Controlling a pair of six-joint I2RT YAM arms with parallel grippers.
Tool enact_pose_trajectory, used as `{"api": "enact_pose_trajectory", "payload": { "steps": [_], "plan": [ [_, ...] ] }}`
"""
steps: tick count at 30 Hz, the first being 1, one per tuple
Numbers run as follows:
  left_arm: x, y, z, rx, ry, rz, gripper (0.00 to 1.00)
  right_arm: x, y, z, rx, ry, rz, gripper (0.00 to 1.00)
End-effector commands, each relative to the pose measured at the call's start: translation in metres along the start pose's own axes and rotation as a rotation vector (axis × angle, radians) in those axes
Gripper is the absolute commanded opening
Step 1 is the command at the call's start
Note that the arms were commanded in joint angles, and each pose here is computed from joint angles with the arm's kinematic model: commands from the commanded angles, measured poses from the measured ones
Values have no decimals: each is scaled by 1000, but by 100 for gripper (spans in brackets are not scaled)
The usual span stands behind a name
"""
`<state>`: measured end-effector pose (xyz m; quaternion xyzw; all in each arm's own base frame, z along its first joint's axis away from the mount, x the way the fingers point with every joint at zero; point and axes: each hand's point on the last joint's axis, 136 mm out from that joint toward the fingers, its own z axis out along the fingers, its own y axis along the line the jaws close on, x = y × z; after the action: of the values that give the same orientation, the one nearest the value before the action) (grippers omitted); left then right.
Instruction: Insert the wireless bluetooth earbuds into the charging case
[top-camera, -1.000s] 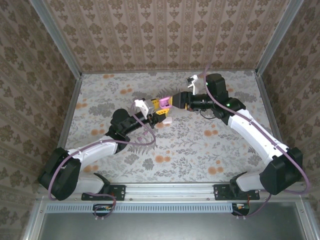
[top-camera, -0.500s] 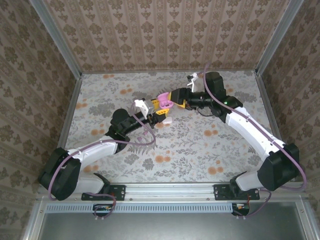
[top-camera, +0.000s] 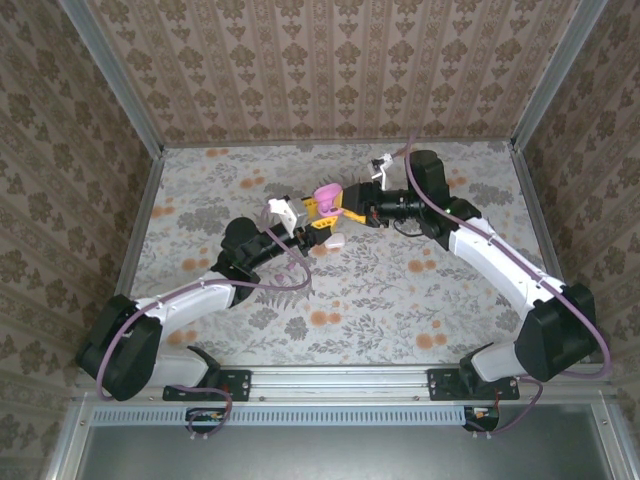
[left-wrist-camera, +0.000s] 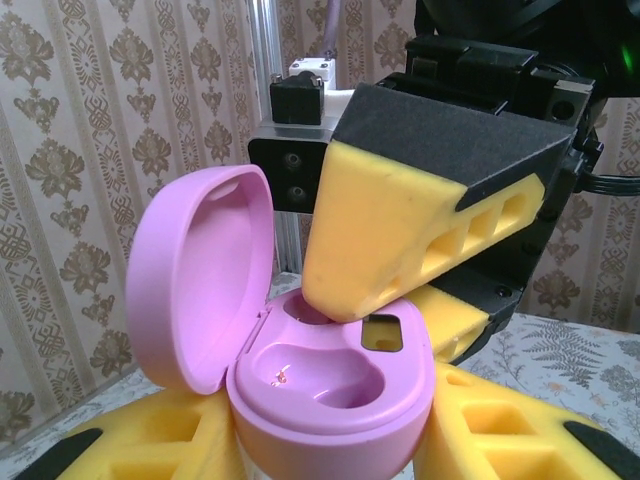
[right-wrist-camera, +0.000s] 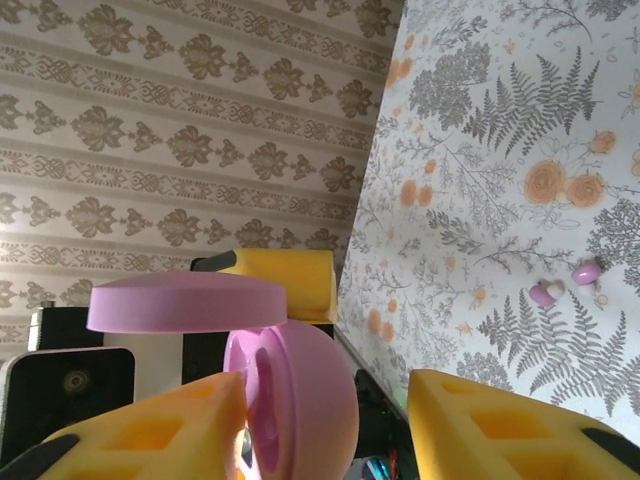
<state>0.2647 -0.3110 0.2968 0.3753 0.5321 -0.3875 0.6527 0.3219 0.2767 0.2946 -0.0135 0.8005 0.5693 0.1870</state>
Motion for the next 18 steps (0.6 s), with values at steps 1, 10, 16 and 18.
{"api": "enact_pose_trajectory", "payload": {
  "steps": [1, 10, 16, 18],
  "plan": [
    [-21, -3, -1, 1, -65, 28, 40, 4, 9, 0, -49, 14, 6, 46],
    [-22, -3, -1, 6, -66, 24, 46, 0, 8, 3, -70, 1, 30, 37],
    [-22, -3, -1, 3, -66, 24, 46, -1, 7, 4, -69, -7, 30, 33],
    [-22, -2, -1, 0, -65, 22, 46, -1, 6, 4, -66, -10, 32, 33]
  ]
}}
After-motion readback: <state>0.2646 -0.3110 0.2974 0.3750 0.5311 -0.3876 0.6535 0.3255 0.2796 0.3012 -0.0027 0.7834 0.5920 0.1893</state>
